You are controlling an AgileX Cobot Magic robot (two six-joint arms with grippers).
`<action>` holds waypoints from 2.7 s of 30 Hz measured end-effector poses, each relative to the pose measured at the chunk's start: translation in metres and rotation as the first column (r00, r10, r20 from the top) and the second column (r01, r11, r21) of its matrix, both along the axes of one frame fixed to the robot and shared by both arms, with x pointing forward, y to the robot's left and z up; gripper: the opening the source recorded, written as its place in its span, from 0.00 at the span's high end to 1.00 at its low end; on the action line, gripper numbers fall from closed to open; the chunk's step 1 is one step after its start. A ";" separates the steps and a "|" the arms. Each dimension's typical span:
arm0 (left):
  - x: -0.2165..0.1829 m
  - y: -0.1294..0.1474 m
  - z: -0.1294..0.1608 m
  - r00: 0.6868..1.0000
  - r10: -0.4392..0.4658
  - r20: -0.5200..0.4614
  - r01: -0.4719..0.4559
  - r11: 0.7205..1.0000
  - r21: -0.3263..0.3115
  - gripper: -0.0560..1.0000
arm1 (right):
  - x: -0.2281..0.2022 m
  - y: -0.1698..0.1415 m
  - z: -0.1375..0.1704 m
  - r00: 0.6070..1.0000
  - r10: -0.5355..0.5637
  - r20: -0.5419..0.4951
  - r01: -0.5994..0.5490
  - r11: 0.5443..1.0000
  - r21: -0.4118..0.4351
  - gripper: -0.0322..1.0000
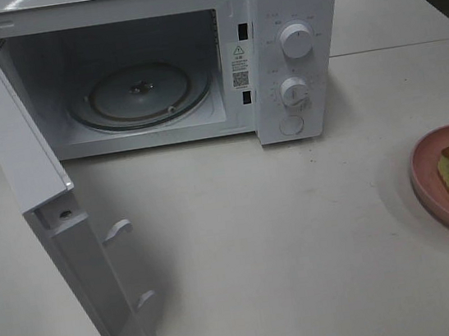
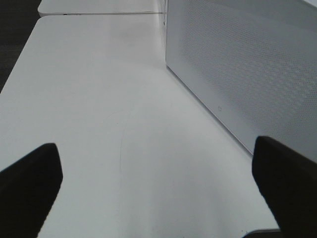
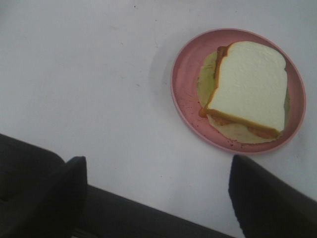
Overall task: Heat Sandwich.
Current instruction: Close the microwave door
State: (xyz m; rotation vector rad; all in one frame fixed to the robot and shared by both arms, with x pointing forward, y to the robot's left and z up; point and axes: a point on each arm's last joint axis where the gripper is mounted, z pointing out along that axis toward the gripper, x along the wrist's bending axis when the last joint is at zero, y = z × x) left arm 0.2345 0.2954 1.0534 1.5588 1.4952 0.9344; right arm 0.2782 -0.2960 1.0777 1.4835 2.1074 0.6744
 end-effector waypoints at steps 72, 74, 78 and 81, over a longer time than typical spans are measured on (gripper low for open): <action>0.000 -0.004 0.000 1.000 -0.027 0.002 0.027 0.999 -0.041 0.01 | -0.049 0.000 -0.031 0.937 -0.197 0.290 0.154 0.974 0.165 0.23; 0.000 -0.004 0.000 1.000 -0.028 0.003 0.028 0.999 -0.042 0.01 | -0.049 0.000 -0.031 0.937 -0.197 0.290 0.154 0.974 0.165 0.23; 0.002 -0.004 0.005 0.999 -0.027 0.022 0.028 0.999 -0.046 0.01 | -0.049 0.000 -0.031 0.937 -0.197 0.290 0.154 0.974 0.166 0.23; 0.017 -0.003 0.013 1.000 -0.019 0.021 0.021 0.999 -0.050 0.03 | -0.049 0.000 -0.031 0.937 -0.197 0.290 0.154 0.974 0.166 0.23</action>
